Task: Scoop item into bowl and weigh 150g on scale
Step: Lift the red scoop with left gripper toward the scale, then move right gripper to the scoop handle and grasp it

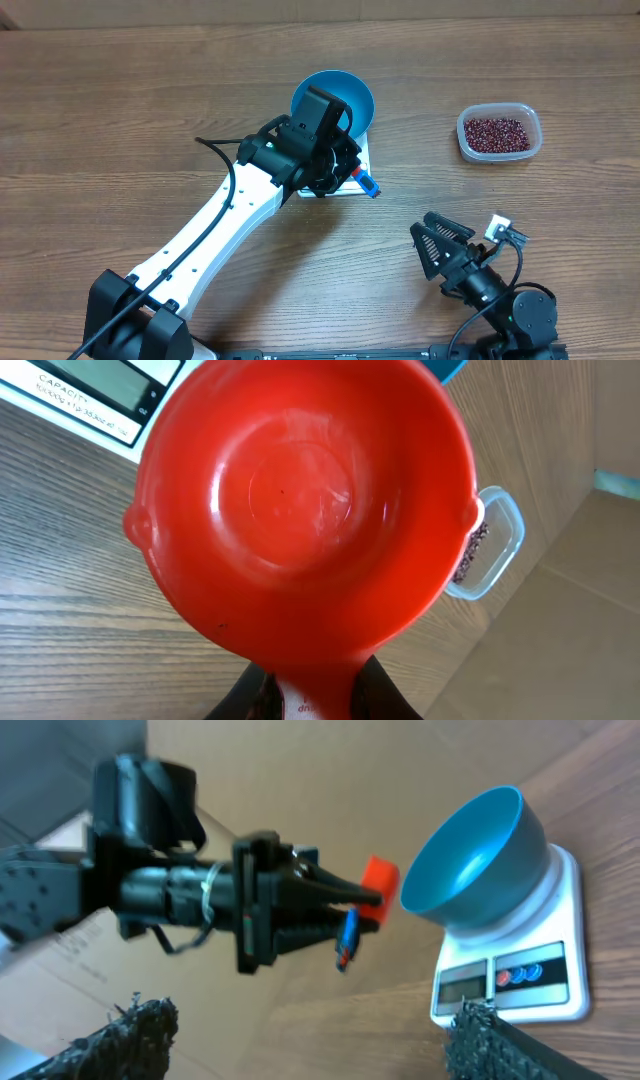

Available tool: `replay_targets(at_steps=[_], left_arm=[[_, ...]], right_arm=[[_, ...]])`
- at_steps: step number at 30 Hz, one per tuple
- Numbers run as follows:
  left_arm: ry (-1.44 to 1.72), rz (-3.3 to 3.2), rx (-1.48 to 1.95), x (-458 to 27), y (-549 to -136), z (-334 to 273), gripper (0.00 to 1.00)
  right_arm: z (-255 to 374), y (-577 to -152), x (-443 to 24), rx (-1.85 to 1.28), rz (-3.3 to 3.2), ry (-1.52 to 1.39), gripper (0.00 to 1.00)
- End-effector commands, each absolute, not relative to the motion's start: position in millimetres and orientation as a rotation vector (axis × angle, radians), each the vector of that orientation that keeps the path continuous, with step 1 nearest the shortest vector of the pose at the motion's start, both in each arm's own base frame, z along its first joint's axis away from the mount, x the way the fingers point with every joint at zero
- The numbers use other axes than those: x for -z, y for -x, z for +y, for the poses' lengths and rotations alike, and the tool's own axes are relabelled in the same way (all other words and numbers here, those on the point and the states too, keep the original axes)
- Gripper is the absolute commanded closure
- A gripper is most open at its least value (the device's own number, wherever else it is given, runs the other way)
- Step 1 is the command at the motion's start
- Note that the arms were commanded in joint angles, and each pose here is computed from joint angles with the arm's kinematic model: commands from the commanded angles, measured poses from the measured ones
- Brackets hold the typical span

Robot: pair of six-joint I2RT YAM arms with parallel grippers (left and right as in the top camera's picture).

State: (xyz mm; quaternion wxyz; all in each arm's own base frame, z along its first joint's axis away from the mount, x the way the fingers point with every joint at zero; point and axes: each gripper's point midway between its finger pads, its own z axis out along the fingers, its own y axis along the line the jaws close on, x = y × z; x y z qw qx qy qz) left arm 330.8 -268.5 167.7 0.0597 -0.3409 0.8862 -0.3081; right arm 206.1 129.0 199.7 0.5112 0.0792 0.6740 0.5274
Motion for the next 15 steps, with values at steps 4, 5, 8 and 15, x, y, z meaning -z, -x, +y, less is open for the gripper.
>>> replay_targets(at_steps=[4, 5, 8, 15], left_arm=[[1.043, 2.647, 0.998, -186.1, -331.5, -273.0, 0.96], [1.056, 2.644, 0.997, -185.9, -331.7, -272.7, 0.96], [1.069, 2.640, 0.998, -186.0, -332.0, -272.7, 0.96], [1.073, 2.638, 1.001, -186.3, -332.3, -272.9, 0.96]], right_arm=[[137.9, -211.7, -214.0, -1.209, 1.689, -0.088, 0.13], [139.6, -214.9, -213.1, -1.197, 1.712, -0.080, 0.13], [145.1, -224.9, -217.4, -1.166, 1.752, -0.037, 0.14], [160.7, -256.6, -219.0, -1.149, 1.871, -0.006, 0.16]])
